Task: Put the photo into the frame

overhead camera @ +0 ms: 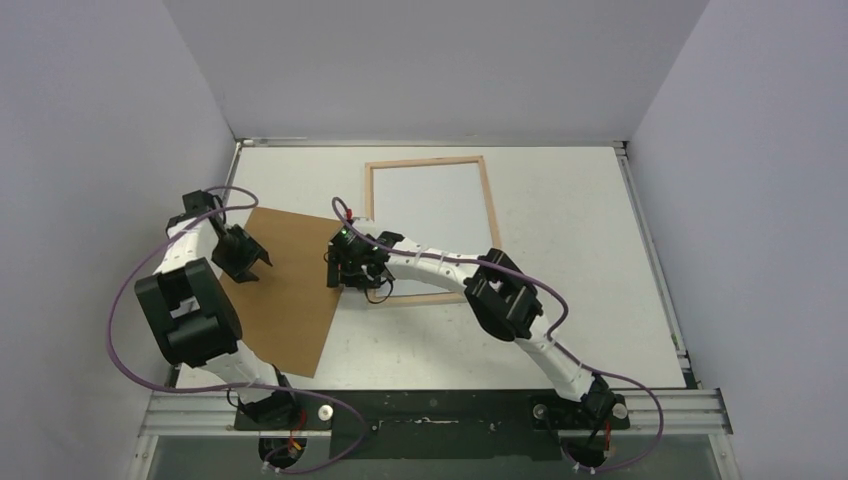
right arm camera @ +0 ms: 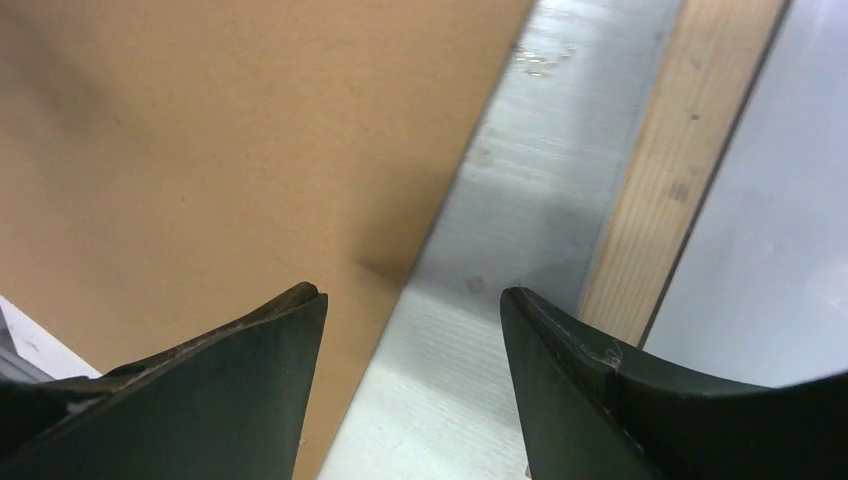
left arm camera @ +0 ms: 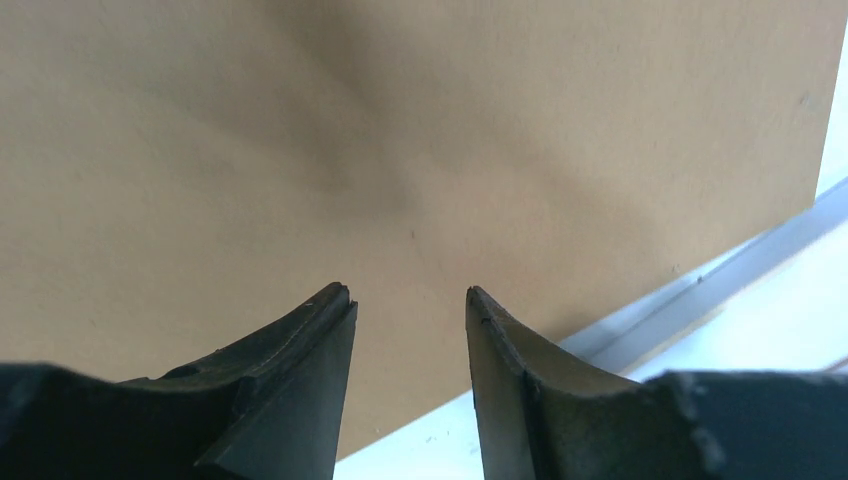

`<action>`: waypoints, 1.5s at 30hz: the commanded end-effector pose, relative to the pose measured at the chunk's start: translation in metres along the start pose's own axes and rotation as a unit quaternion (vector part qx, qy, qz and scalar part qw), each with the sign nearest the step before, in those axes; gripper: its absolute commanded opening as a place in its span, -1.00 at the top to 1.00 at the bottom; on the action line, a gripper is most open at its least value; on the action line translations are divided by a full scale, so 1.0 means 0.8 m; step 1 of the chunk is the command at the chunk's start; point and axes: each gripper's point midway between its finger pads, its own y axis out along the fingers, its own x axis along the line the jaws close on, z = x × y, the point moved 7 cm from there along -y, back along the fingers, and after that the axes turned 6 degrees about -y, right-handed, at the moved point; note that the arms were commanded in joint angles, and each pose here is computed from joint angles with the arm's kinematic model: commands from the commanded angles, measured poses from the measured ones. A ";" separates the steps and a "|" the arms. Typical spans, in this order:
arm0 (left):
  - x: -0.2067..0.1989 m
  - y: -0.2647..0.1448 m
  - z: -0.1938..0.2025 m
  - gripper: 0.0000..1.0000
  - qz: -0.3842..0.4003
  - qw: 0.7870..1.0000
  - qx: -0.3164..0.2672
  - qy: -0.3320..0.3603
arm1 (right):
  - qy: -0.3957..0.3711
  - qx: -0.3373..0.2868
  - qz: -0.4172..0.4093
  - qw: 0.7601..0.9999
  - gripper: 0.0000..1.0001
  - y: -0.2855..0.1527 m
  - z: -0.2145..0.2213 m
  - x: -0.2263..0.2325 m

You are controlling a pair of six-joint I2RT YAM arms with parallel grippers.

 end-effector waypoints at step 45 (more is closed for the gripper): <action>0.000 0.106 -0.143 -0.36 -0.102 0.976 -0.049 0.186 | 0.128 0.065 -0.014 0.990 -0.51 0.044 0.020 -0.045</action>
